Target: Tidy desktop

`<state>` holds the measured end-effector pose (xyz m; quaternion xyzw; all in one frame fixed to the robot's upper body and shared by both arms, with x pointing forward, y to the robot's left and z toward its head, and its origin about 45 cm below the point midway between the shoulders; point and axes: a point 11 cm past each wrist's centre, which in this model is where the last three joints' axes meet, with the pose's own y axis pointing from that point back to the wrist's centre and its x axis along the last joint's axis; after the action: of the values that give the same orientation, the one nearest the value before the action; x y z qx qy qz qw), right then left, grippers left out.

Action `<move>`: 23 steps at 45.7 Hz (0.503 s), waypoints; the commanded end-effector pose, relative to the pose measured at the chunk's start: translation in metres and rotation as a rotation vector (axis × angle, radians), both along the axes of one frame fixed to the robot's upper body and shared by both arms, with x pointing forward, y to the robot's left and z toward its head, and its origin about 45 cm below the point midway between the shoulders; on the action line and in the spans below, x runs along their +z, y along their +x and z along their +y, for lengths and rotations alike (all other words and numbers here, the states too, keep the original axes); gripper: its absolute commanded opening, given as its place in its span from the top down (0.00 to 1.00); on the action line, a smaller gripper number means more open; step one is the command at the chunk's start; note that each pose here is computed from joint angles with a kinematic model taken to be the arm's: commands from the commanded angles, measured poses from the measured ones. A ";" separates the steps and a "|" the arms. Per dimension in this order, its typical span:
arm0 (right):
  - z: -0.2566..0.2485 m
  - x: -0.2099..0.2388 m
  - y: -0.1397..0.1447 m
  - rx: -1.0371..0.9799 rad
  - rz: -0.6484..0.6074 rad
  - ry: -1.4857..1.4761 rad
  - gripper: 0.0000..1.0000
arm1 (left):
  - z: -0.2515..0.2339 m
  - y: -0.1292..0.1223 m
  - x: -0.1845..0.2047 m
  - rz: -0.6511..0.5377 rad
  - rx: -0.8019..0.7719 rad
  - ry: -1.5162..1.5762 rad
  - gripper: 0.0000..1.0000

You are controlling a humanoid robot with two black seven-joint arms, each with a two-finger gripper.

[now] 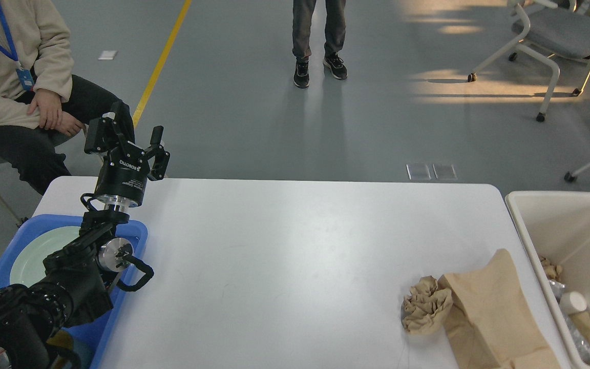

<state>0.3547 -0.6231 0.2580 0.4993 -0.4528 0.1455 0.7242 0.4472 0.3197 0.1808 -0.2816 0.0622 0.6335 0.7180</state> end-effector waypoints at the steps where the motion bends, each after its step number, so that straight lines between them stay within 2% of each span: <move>1: -0.009 -0.029 -0.018 -0.064 -0.059 0.037 1.00 | -0.001 0.000 0.000 0.000 -0.001 -0.002 0.04; 6: -0.010 -0.054 -0.031 -0.109 -0.087 0.088 1.00 | 0.000 0.000 0.000 -0.001 0.001 -0.001 0.04; 15: -0.001 -0.099 -0.050 -0.133 -0.063 0.140 1.00 | 0.000 0.000 0.000 0.000 0.001 0.000 0.04; 18: 0.001 -0.106 -0.052 -0.132 -0.059 0.142 0.63 | 0.000 0.000 0.000 -0.001 0.001 -0.001 0.04; 19: 0.001 -0.106 -0.052 -0.132 -0.061 0.143 0.54 | 0.000 0.000 0.000 -0.001 0.001 -0.001 0.04; 21: 0.003 -0.108 -0.051 -0.129 -0.061 0.146 0.44 | 0.000 0.000 0.000 0.000 0.000 0.001 0.04; 23: 0.005 -0.109 -0.050 -0.126 -0.059 0.149 0.39 | 0.000 0.000 0.000 0.000 0.001 0.000 0.04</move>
<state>0.3037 -0.6227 0.1542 0.5139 -0.5157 0.0808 0.6808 0.4472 0.3197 0.1808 -0.2817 0.0621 0.6336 0.7179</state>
